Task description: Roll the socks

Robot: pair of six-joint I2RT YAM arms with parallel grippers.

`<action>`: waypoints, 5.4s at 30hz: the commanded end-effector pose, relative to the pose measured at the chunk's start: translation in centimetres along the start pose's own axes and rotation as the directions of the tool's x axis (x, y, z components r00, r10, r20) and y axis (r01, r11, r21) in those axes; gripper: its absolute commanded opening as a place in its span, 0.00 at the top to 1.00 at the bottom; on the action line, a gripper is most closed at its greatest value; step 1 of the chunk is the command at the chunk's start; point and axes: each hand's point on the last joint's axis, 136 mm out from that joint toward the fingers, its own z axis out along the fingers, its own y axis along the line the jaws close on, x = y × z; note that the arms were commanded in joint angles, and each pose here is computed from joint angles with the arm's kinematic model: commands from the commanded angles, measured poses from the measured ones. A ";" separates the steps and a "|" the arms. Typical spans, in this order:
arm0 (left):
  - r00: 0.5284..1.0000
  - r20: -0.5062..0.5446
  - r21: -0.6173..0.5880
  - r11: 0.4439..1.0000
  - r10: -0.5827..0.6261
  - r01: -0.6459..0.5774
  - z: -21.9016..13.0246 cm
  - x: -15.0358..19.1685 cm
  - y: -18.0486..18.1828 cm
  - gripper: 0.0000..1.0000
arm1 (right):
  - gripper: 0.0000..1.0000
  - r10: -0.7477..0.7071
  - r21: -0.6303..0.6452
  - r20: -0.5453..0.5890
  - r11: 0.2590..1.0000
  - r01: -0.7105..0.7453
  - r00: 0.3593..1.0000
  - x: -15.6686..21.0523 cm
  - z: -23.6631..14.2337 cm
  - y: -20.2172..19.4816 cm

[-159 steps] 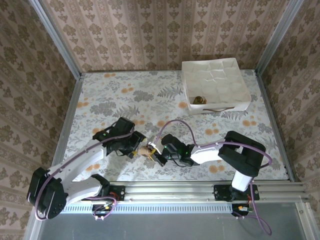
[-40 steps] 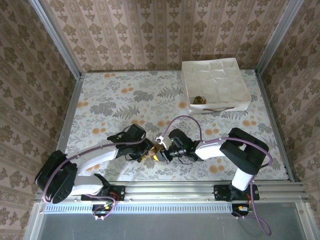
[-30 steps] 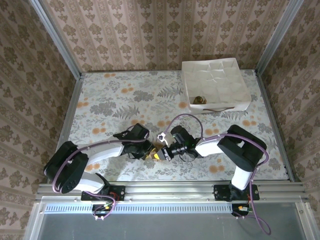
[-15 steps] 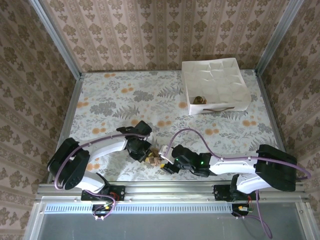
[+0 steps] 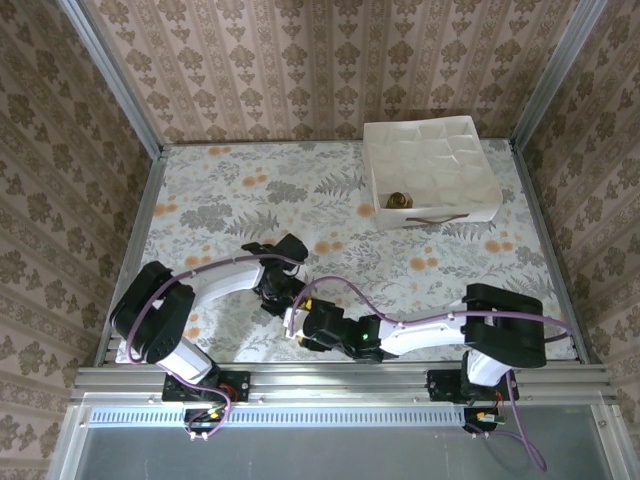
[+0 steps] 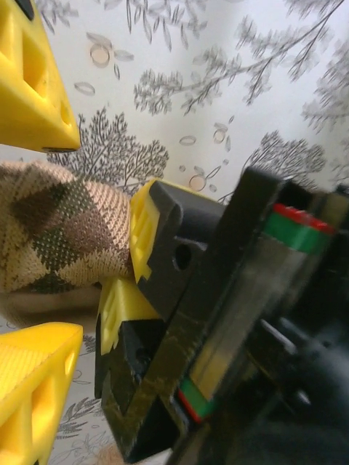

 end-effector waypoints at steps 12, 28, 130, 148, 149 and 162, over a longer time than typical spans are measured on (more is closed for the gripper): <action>1.000 -0.019 -0.017 1.000 0.007 -0.007 0.9 -0.9 2.1 0.95 | 0.91 0.065 0.048 -0.134 0.997 -0.059 0.989 2.4 2.9 -1.2; 0.983 0.144 0.416 0.894 0.114 -0.165 -6.2 -2.2 -1.5 0.26 | 1.00 0.437 -0.284 -0.414 0.771 -0.570 0.798 11.4 2.0 2.8; 0.976 0.045 0.409 0.887 0.215 -0.214 -2.0 -2.0 -5.5 1.00 | 0.95 0.777 -0.287 -0.388 0.409 -0.866 0.495 3.8 0.7 -6.3; 0.990 0.009 0.676 0.729 0.143 -0.111 -13.7 -1.5 -12.5 1.00 | 0.21 0.828 -0.171 -0.252 -0.547 -0.819 -0.501 -0.7 -8.6 -18.1; 0.989 0.005 0.679 0.726 0.146 -0.111 -13.8 -1.5 -12.9 1.00 | 0.20 0.796 -0.180 -0.276 -0.594 -0.784 -0.540 -1.0 -8.1 -17.8; 0.986 -0.005 0.683 0.721 0.167 -0.119 -14.1 -0.8 -14.6 1.00 | 0.08 0.611 -0.223 -0.321 -0.792 -0.569 -0.724 -2.9 -5.5 -18.0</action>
